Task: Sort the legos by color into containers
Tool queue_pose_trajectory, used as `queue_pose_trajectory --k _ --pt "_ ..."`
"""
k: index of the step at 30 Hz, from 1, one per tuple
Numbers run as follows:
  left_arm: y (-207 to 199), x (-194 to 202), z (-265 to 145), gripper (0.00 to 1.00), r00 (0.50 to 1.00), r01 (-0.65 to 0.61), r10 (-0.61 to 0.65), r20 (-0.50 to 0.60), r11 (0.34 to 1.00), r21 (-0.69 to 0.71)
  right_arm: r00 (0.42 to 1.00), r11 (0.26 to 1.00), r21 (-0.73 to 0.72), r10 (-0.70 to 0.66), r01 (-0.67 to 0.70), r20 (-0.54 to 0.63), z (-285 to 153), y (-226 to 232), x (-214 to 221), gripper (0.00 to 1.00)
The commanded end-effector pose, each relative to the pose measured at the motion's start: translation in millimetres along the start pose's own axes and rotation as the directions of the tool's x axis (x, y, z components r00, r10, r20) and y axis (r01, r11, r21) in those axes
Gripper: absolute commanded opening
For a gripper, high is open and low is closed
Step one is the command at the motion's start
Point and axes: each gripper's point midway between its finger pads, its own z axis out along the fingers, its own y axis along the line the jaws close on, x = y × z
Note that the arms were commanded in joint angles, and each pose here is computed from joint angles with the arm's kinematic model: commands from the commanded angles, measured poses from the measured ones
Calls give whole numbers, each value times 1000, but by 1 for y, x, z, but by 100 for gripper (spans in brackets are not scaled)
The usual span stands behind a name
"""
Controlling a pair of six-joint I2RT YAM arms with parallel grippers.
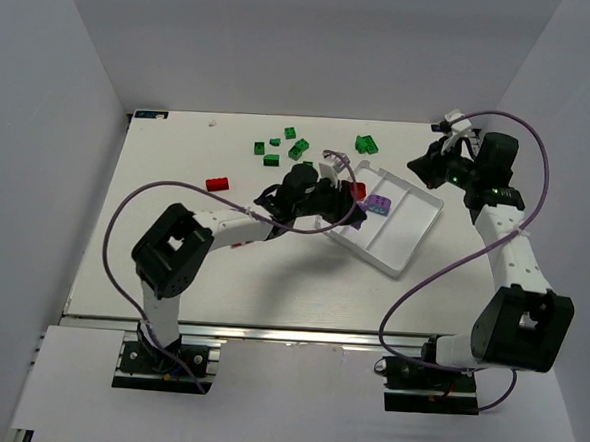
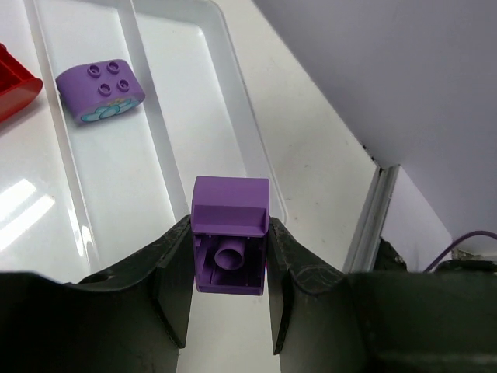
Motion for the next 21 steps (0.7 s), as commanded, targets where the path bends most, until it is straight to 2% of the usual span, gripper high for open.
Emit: queue_pose_trajectory --k 1,4,5,10,14,15,16,19,21 --pt "12 14 24 0 997 -11 8 -71 999 -47 999 990 -142 19 -13 38 -9 36 4 7" --pt "21 12 42 0 996 -38 30 -88 996 -86 998 991 -132 25 -17 57 -19 39 1 10" --pt "31 25 51 0 993 -37 24 -117 993 -108 998 990 -136 32 -24 54 -21 40 1 10" --pt "44 25 75 3 992 -53 32 -120 983 -174 997 988 -143 59 -52 41 -25 40 8 11" --pt "49 29 89 25 990 -76 47 -135 973 -217 997 986 -157 65 -59 33 -24 42 11 15" --pt "53 32 92 38 989 -76 45 -138 969 -234 997 986 -156 67 -61 32 -24 41 12 16" --pt "54 26 94 44 991 -80 51 -122 965 -250 997 985 -158 70 -65 29 -24 41 13 17" --pt "57 22 98 58 993 -77 49 -109 961 -265 997 984 -162 74 -69 26 -24 42 14 20" --pt "57 19 99 62 993 -77 52 -102 961 -267 997 984 -166 75 -70 23 -25 42 14 22"
